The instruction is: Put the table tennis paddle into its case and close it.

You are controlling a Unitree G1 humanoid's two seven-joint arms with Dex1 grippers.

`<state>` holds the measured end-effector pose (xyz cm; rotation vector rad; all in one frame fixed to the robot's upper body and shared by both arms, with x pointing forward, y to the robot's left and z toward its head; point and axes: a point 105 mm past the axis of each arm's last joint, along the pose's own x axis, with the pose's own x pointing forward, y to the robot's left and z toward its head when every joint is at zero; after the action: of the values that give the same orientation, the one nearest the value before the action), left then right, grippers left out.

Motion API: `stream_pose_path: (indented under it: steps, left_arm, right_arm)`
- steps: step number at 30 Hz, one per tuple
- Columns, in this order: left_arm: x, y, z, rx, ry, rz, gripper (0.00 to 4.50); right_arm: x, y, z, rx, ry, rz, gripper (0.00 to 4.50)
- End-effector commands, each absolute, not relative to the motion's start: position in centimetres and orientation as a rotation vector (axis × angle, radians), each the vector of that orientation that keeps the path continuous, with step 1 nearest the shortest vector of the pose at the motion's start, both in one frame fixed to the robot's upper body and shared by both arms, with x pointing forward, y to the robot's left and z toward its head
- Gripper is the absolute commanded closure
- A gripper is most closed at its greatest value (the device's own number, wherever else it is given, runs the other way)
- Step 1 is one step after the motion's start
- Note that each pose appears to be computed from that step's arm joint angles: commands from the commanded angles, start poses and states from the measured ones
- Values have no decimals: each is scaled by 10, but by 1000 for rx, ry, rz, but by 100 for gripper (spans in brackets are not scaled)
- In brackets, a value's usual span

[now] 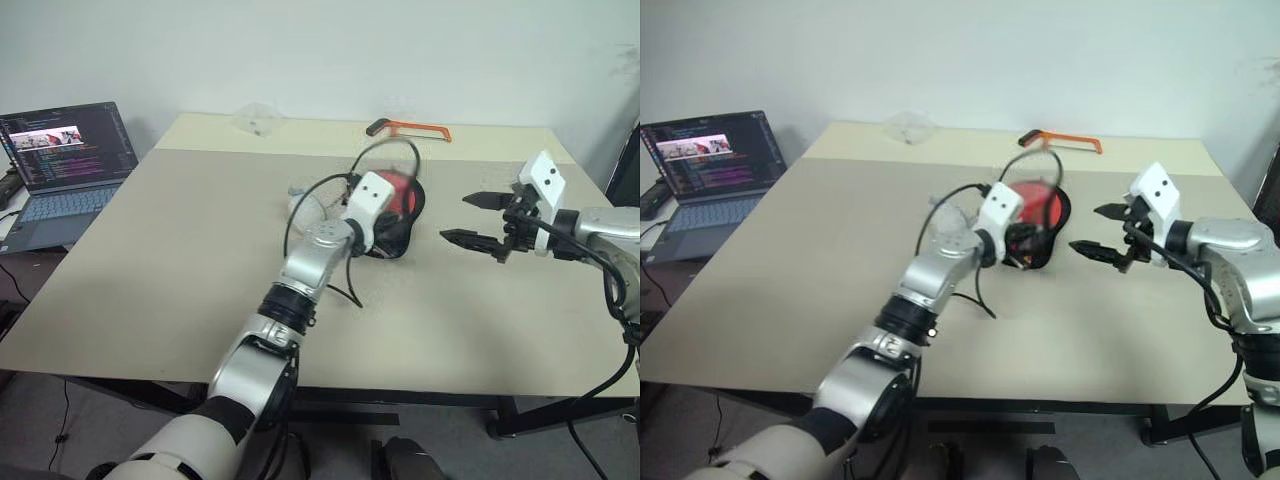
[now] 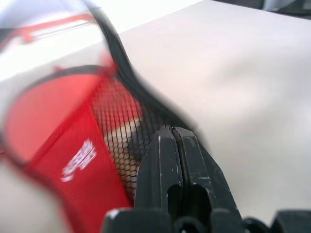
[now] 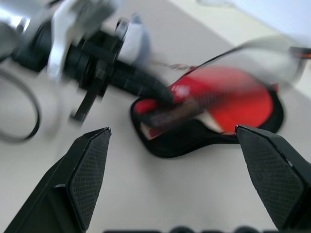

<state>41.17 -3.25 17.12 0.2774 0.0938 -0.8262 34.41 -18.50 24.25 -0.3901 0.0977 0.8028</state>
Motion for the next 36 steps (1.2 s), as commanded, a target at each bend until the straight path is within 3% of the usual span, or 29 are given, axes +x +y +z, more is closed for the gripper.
stream_pose_path:
  steps: [1, 5, 7, 9, 13, 21, 27, 36]
  left_arm:
    - [414, -21, 176, 352, 86, -792, 446]
    - [420, 25, 210, 340, 14, -746, 446]
    - [409, 58, 231, 327, -16, -810, 446]
    - [396, 92, 241, 306, 9, -864, 410]
    - [372, 137, 235, 342, 75, -905, 282]
    - [355, 193, 213, 363, 166, -807, 2]
    - [351, 206, 202, 488, 152, -697, 2]
    - [344, 202, 197, 484, 148, -695, 2]
  right_arm:
    - [343, -195, 271, -399, 14, 740, 0]
    - [346, -194, 274, -276, 22, 726, 0]
    - [362, -193, 270, -84, 45, 662, 0]
    - [386, -197, 255, 205, 128, 552, 0]
    - [410, -198, 215, 513, 284, 408, 0]
    - [420, -171, 191, 728, 382, 453, 0]
    - [428, -152, 163, 695, 460, 420, 0]
    - [430, -125, 132, 728, 553, 423, 0]
